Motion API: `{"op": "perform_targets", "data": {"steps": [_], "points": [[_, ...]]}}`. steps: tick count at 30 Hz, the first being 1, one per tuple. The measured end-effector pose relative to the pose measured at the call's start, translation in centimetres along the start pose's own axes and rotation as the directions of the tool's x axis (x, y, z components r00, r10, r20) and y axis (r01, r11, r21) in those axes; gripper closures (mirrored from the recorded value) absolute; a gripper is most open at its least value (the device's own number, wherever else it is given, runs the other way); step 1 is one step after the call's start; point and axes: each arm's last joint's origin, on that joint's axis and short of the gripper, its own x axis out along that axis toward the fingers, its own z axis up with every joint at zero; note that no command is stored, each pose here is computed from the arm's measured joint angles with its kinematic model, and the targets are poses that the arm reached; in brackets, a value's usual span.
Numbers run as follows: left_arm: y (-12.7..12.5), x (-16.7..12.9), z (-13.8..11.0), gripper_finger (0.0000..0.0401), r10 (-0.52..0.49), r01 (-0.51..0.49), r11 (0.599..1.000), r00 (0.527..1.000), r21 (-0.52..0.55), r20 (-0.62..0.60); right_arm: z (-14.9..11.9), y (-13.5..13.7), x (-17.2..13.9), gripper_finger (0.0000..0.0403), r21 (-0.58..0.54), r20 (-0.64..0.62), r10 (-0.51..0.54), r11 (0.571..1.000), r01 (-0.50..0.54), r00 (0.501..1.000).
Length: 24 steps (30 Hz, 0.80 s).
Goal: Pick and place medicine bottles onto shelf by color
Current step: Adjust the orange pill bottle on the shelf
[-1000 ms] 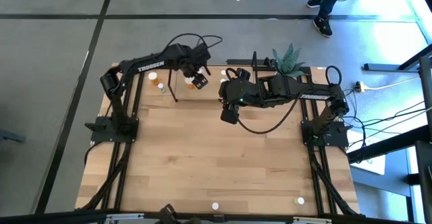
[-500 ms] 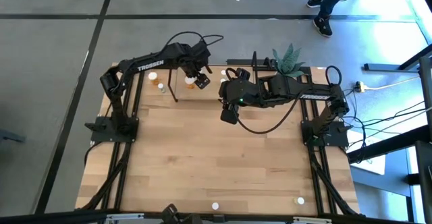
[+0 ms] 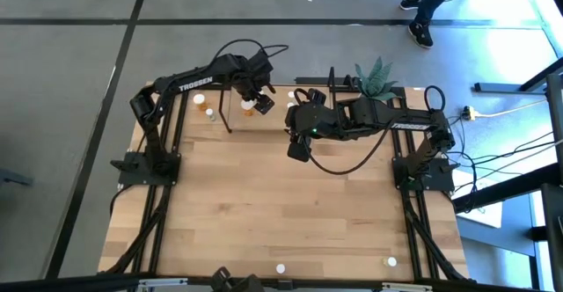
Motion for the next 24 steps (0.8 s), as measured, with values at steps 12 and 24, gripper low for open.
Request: {"op": "perform_targets", "data": {"steps": [12, 24], "points": [[-0.1, 1.0, 0.0, 0.0139, -0.006, 0.006, 1.000, 0.999, -0.020, -0.032, 0.2, 0.0, 0.0, 0.0189, 0.008, 0.016, 0.001, 1.000, -0.001, 1.000], [-0.2, 1.0, 0.0, 0.0139, -0.007, 0.006, 1.000, 0.999, -0.023, -0.033, 0.2, 0.0, 0.0, 0.0189, 0.010, 0.021, 0.002, 1.000, -0.002, 1.000]]}}
